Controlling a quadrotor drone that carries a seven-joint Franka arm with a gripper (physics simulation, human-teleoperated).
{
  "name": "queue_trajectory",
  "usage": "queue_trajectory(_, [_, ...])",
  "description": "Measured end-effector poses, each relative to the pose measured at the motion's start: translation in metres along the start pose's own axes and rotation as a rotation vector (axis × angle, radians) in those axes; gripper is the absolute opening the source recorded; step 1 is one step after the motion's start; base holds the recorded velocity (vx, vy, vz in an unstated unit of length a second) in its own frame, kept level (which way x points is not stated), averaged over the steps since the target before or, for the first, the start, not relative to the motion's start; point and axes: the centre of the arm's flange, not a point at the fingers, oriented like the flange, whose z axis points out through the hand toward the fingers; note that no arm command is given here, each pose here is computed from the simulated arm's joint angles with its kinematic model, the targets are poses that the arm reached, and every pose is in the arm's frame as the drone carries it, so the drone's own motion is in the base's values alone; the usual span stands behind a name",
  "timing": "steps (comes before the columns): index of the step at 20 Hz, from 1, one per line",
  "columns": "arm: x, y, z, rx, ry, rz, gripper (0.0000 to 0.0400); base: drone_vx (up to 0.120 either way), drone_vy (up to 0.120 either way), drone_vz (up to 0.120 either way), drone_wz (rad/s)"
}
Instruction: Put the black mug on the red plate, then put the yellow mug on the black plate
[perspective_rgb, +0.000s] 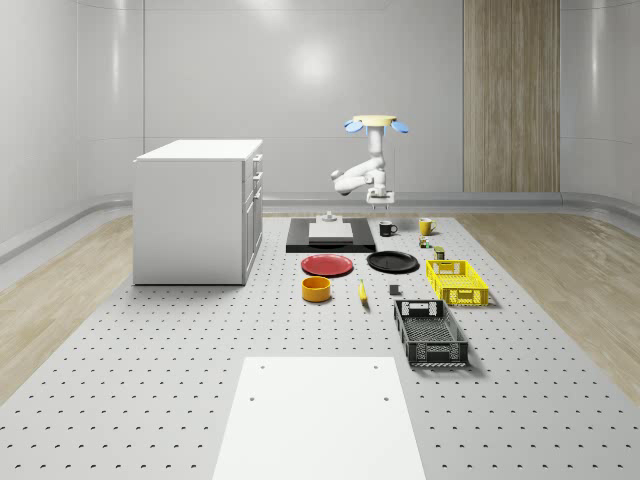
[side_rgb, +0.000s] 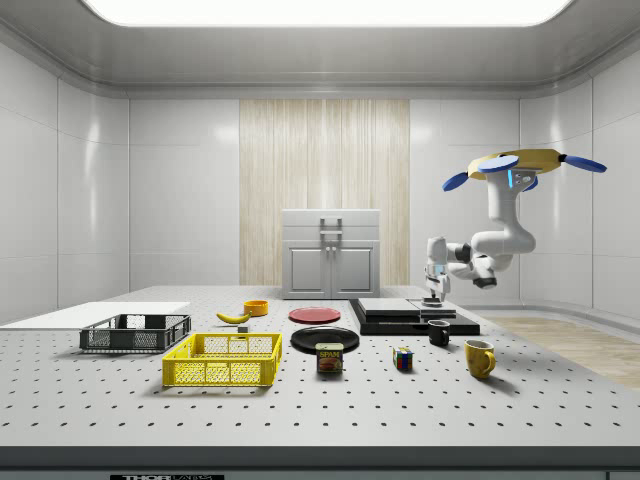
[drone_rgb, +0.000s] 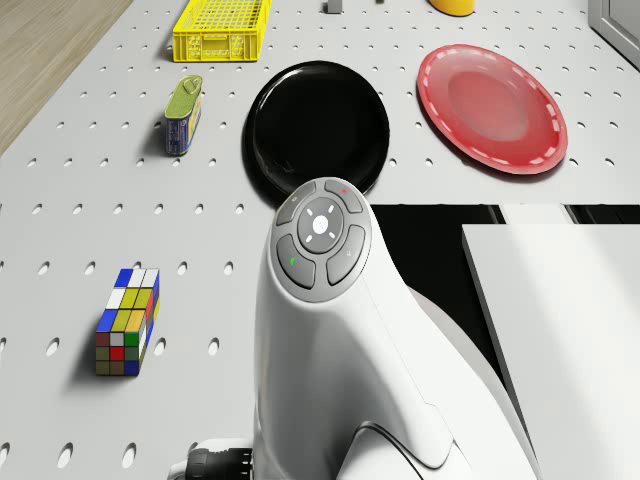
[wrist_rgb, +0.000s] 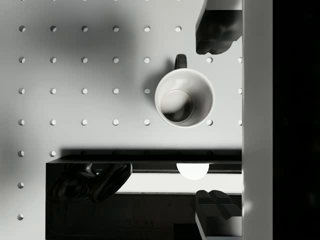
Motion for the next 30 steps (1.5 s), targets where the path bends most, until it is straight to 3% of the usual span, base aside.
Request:
queue_trajectory(8, [0.0,0.0,0.006,-0.002,0.002,0.0,0.04,0.0,0.0,-0.08,0.0])
queue_trajectory(21, [0.0,0.0,0.062,-0.003,0.003,0.001,0.04,0.0,0.0,0.0,0.0])
queue_trajectory(30, [0.012,-0.009,0.077,-0.003,0.003,0.001,0.04,0.0,0.0,0.0,0.0])
